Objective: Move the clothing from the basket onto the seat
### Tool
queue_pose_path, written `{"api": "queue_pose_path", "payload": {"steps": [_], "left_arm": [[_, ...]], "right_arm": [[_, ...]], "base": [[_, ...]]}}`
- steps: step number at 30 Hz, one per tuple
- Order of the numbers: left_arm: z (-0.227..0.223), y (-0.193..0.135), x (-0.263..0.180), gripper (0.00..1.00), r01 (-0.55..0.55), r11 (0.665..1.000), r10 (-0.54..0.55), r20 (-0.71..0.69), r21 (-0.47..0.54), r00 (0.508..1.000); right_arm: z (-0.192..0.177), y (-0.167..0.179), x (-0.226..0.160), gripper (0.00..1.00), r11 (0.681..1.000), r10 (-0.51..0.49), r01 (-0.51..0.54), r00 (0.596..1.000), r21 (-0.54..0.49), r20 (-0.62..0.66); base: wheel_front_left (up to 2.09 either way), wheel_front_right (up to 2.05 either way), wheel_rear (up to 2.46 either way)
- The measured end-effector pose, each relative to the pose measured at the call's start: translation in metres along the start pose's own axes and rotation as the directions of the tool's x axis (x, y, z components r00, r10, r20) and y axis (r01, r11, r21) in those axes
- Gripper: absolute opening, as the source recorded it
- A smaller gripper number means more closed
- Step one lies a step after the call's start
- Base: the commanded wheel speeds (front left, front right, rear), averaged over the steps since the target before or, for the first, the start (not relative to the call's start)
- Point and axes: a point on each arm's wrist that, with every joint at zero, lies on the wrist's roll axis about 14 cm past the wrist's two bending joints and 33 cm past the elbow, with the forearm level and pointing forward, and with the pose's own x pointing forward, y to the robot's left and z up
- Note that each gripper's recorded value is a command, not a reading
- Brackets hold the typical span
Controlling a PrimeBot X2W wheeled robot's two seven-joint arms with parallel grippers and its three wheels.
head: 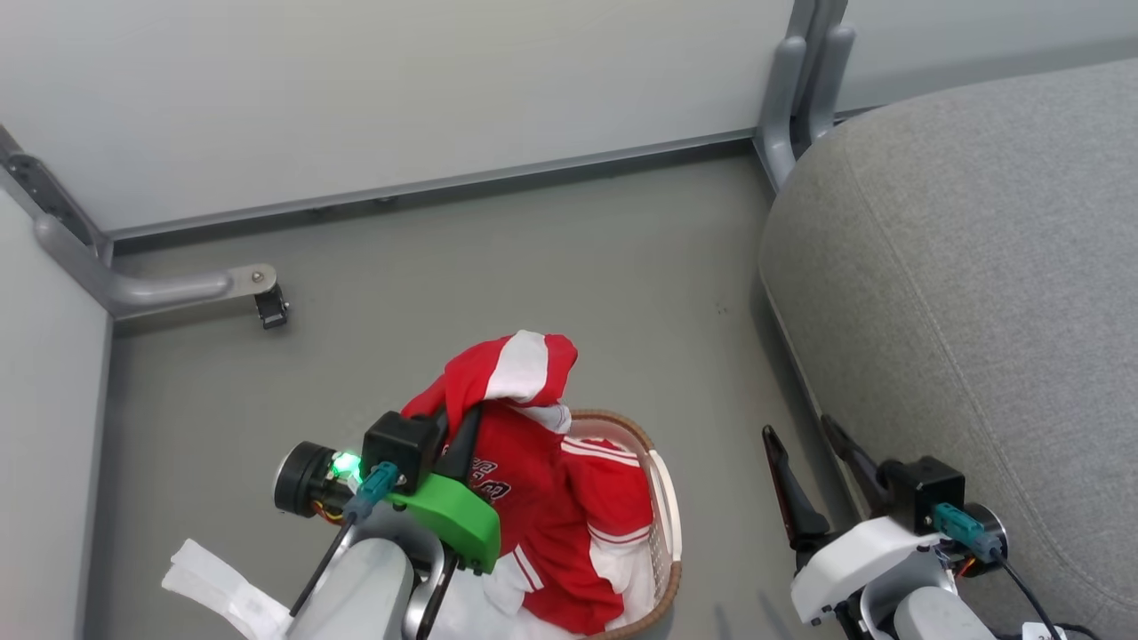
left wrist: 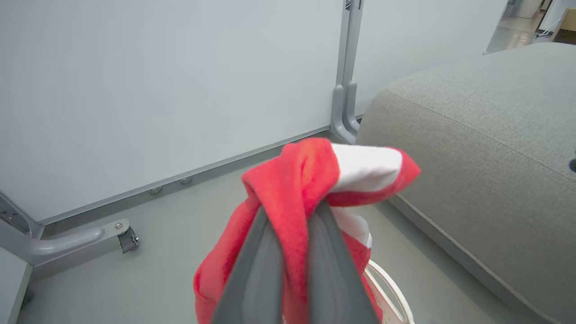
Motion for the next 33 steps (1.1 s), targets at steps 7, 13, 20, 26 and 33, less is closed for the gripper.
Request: {"api": "queue_pose_path", "payload": {"steps": [7, 13, 20, 26, 33], "left_arm": [[0.051, -0.013, -0.002, 0.0, 0.037, 0.999, -0.035, 0.145, -0.01, 0.989], [0.093, -0.038, 0.004, 0.0, 0.124, 0.992, -0.115, 0.258, -0.019, 0.959], [0.128, -0.061, 0.01, 0.0, 0.189, 0.982, -0.174, 0.342, -0.011, 0.923], [0.127, -0.07, 0.012, 0.0, 0.206, 0.978, -0.186, 0.336, -0.026, 0.923], [0.116, -0.072, 0.015, 0.0, 0.208, 0.978, -0.189, 0.302, -0.032, 0.934]], "right_arm": [[0.007, 0.011, -0.01, 1.0, 1.0, 0.026, -0.026, 0.999, -0.005, 0.024], [0.006, 0.015, -0.012, 1.0, 0.999, 0.037, -0.037, 0.999, -0.004, 0.023], [0.001, 0.017, -0.015, 1.0, 0.999, 0.042, -0.042, 0.999, -0.002, 0.007], [0.013, 0.032, -0.013, 1.0, 0.996, 0.085, -0.085, 0.995, 0.004, 0.047], [0.061, 0.091, -0.003, 1.0, 0.961, 0.276, -0.273, 0.943, -0.046, 0.185]], "base": [[0.0, 0.0, 0.0], [0.0, 0.0, 0.0], [0.0, 0.0, 0.0], [0.0, 0.0, 0.0], [0.0, 0.0, 0.0]]}}
